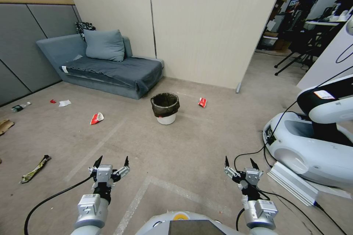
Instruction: Pick up the trash bin, then pick up the garbage from the floor and place it into the trash bin.
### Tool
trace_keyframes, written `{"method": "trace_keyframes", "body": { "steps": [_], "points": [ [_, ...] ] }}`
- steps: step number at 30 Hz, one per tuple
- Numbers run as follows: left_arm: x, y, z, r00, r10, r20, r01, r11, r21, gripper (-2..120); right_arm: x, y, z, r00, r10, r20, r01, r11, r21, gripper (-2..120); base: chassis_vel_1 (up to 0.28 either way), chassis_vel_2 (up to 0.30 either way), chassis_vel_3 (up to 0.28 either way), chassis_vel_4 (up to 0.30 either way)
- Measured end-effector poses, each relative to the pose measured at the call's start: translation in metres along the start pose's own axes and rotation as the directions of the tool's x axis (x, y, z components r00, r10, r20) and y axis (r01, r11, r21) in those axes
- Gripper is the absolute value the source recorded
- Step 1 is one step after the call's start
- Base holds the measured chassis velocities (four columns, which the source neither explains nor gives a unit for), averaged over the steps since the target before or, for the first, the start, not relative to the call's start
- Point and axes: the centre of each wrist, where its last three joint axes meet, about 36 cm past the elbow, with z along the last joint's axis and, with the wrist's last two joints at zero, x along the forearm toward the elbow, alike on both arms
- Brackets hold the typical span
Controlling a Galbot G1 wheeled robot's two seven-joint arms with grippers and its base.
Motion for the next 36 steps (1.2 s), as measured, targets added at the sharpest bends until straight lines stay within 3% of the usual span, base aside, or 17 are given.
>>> {"method": "trace_keyframes", "body": {
  "steps": [9, 36],
  "points": [
    [-0.0007, -0.0004, 0.0011, 1.0, 0.005, 0.002, -0.005, 1.0, 0.0, 100, -0.0013, 0.0003, 0.0026, 1.0, -0.008, 0.004, 0.008, 1.0, 0.0, 100, -0.027, 0.027, 0.039, -0.028],
    [-0.0013, -0.0006, 0.0033, 1.0, 0.009, 0.004, -0.009, 1.0, -0.001, 100, -0.0017, 0.0003, 0.0053, 1.0, -0.014, 0.011, 0.014, 1.0, 0.003, 100, -0.13, 0.123, 0.126, -0.124]
  ]
}}
